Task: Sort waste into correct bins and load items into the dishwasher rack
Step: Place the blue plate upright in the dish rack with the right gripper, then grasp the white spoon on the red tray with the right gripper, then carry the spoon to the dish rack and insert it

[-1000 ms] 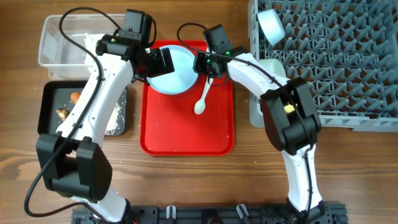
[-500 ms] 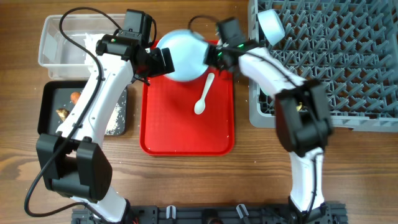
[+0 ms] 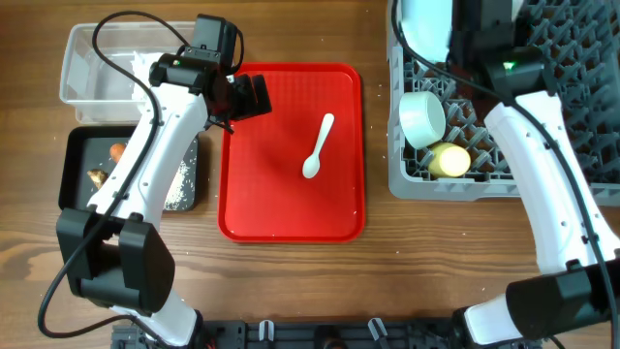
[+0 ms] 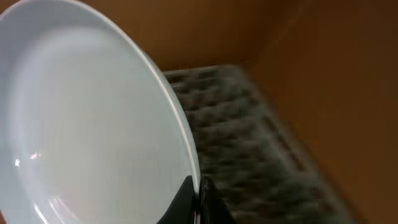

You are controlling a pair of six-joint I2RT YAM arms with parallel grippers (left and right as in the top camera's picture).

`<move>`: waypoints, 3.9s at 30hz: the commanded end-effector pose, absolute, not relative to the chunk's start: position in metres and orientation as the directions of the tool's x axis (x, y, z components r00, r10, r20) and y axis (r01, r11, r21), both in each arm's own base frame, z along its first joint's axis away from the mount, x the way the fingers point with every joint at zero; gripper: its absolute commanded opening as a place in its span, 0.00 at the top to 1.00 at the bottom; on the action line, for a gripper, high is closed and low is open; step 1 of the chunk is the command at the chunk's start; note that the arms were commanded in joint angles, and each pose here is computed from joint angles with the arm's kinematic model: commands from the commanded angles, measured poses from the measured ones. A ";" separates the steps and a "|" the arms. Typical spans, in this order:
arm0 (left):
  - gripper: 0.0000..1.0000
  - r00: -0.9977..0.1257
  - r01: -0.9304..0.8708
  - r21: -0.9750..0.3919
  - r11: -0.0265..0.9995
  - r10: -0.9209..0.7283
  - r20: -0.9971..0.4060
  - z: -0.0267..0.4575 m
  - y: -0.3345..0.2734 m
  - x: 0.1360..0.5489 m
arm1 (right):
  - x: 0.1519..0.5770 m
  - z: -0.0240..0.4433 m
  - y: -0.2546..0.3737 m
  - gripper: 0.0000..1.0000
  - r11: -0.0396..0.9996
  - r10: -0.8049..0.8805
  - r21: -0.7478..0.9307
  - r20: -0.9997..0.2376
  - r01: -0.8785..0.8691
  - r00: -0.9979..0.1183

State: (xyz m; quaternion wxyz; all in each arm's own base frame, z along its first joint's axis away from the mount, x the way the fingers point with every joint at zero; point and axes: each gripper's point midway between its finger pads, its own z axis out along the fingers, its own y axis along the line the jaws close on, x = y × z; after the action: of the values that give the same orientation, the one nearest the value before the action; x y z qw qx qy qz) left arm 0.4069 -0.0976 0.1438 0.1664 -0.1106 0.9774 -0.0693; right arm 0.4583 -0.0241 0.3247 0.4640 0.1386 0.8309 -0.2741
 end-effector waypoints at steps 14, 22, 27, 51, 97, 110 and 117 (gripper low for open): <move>0.00 -0.910 -0.214 -0.174 0.961 -0.261 -0.322 0.148 -0.094 0.410 | 0.480 0.221 -0.067 0.96 0.561 -0.266 -0.803 -0.403 0.199 -0.876; 0.00 -0.910 -0.214 -0.174 0.961 -0.261 -0.322 0.148 -0.094 0.411 | 0.513 0.195 -0.040 0.00 0.752 -0.157 -0.583 -0.613 0.309 -0.775; 0.00 -0.910 -0.214 -0.174 0.961 -0.261 -0.322 0.148 -0.094 0.410 | 0.495 0.259 -0.013 0.00 0.868 -0.042 -0.346 -0.767 0.358 -0.641; 0.00 -0.800 -0.488 -0.143 0.861 -0.507 -0.321 0.147 -0.031 0.415 | 0.355 0.023 0.271 0.35 0.904 0.269 0.349 -0.018 0.246 -0.963; 0.00 -0.669 -0.662 -0.176 0.729 -0.680 -0.300 0.146 0.019 0.415 | 0.341 0.278 0.020 0.96 0.904 0.404 0.155 -0.611 0.398 -0.681; 0.00 -0.669 -0.662 -0.176 0.729 -0.680 -0.301 0.146 0.019 0.415 | 0.300 0.151 -0.100 0.96 0.522 0.788 0.125 -0.448 0.843 -0.422; 0.00 -0.669 -0.662 -0.176 0.729 -0.680 -0.301 0.146 0.019 0.415 | 0.302 0.098 -0.100 0.96 0.444 0.840 0.108 -0.395 0.890 -0.371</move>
State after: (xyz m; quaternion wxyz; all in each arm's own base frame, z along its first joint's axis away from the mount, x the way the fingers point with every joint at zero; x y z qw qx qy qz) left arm 0.4121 0.0163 0.1420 0.1676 -0.3605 0.9171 -0.0291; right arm 0.3029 -0.1009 0.1133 0.2190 0.5015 0.8346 -0.0629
